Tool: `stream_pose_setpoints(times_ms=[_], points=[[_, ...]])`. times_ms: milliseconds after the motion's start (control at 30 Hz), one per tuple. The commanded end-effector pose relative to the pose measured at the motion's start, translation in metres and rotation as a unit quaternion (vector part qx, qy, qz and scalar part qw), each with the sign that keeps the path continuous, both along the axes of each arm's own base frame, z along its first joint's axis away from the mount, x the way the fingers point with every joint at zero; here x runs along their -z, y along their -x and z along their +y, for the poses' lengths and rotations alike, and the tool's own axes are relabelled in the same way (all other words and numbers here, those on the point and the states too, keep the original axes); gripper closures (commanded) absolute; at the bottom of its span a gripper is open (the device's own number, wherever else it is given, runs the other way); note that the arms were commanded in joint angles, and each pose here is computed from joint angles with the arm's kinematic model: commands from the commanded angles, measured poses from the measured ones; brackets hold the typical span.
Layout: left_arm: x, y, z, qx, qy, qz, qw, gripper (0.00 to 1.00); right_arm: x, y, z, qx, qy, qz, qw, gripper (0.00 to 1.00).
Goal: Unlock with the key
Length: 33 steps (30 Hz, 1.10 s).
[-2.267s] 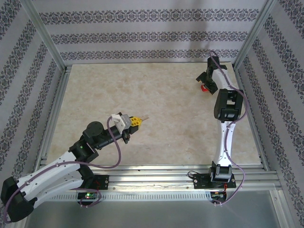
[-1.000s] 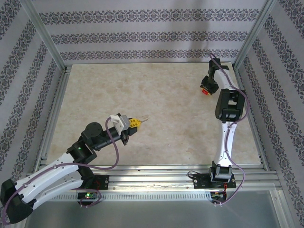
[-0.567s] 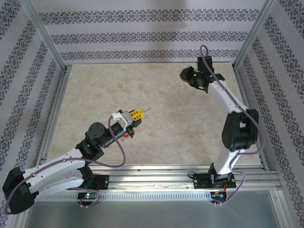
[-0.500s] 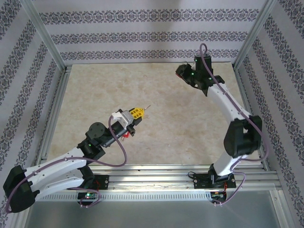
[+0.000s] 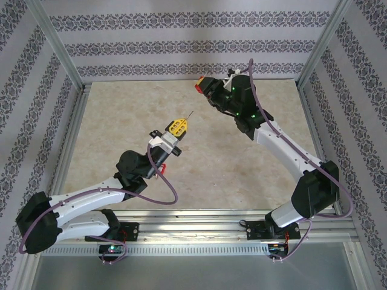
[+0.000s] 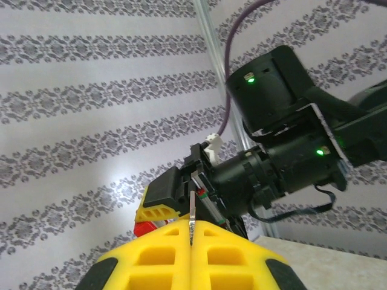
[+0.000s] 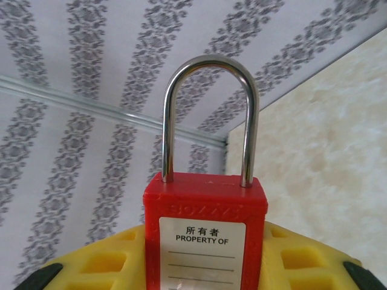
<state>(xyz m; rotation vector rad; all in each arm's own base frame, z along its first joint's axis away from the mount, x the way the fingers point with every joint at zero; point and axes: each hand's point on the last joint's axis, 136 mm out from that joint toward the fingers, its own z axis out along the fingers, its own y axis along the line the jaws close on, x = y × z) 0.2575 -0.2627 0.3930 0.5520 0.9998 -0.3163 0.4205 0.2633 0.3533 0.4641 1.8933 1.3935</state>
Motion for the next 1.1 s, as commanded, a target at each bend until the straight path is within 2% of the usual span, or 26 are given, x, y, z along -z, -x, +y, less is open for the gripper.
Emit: stream_pose_setpoints(times_ms=[0,233,367,667,1067], points=[[-0.036,0.007,0.012,-0.015,0.052,-0.035,0.998,1.0,-0.048,0.012,-0.001,0.005,-0.069,-0.045,0.997,0.95],[-0.034,0.0,0.017,-0.006,0.103,0.013,0.995,1.0,-0.065,0.031,0.009,-0.009,-0.077,-0.065,0.995,0.95],[-0.032,-0.002,0.011,0.014,0.113,0.042,0.993,1.0,-0.071,0.04,0.012,-0.019,-0.079,-0.07,0.994,0.95],[-0.026,-0.015,0.014,0.012,0.148,0.101,0.984,1.0,-0.078,0.062,0.012,-0.022,-0.07,-0.082,0.994,0.96],[-0.021,-0.023,0.02,-0.001,0.161,0.12,0.98,1.0,-0.07,0.077,0.035,-0.056,-0.063,-0.077,0.993,0.98]])
